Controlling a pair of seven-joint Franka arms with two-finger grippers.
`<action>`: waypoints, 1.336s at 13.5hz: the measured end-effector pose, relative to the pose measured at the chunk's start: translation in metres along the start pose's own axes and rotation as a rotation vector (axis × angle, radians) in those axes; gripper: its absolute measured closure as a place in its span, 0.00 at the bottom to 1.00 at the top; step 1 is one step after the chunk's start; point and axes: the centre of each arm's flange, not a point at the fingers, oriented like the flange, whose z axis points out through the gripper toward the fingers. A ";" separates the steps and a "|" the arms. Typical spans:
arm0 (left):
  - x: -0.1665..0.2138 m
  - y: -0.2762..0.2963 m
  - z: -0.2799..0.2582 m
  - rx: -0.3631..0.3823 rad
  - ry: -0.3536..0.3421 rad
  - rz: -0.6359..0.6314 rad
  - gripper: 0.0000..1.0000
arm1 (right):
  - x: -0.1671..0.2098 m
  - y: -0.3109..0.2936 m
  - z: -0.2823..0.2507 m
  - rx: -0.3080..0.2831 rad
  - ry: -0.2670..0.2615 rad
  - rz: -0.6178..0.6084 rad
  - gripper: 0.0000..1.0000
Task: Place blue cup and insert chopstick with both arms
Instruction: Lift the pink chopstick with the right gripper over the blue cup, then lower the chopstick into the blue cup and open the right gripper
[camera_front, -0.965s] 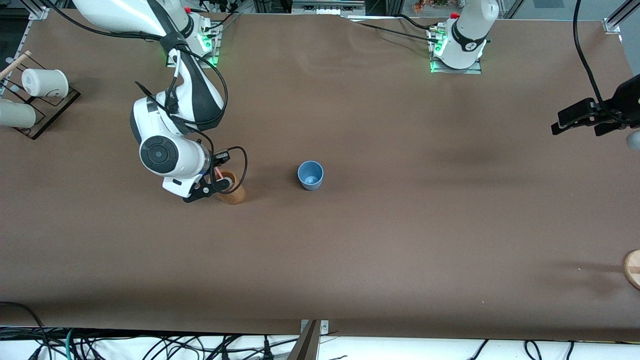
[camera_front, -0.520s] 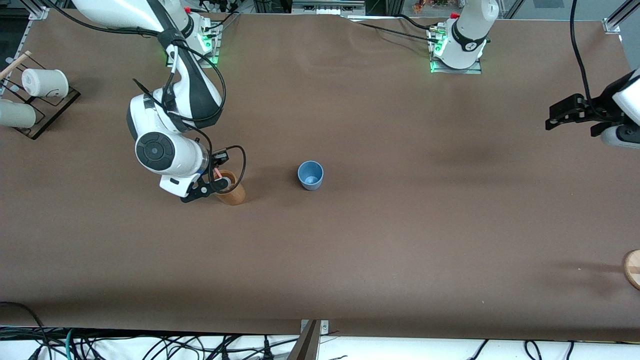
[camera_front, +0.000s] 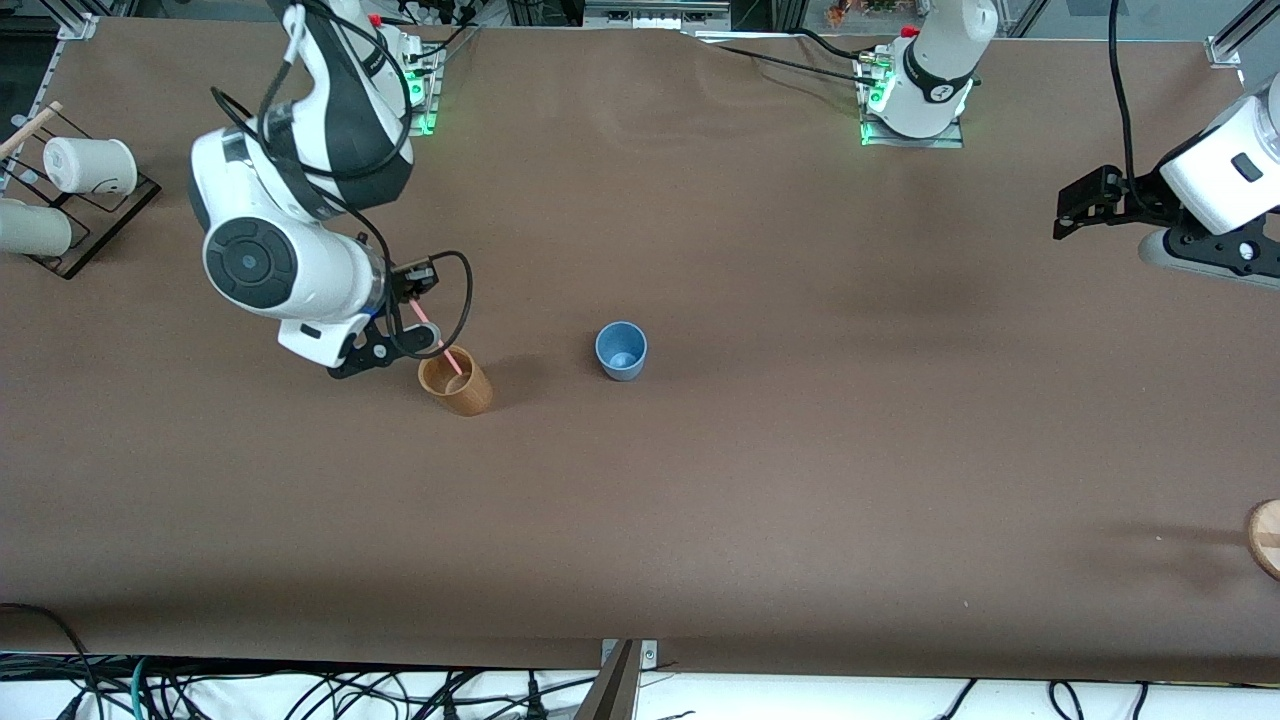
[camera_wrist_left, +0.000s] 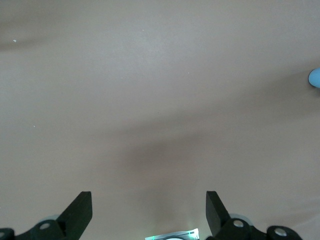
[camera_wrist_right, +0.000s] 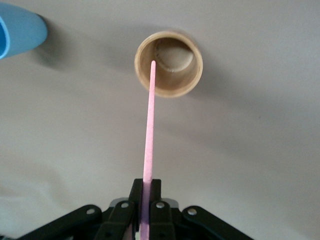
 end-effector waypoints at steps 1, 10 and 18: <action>0.001 0.000 0.003 -0.001 -0.006 0.001 0.00 | -0.004 -0.008 -0.008 0.036 -0.015 0.015 0.92; 0.010 0.001 0.017 -0.011 -0.027 0.006 0.00 | 0.015 -0.182 0.021 0.176 0.055 0.260 0.92; 0.014 -0.004 0.023 -0.016 -0.037 0.000 0.00 | 0.042 -0.223 0.063 0.193 0.090 0.341 0.91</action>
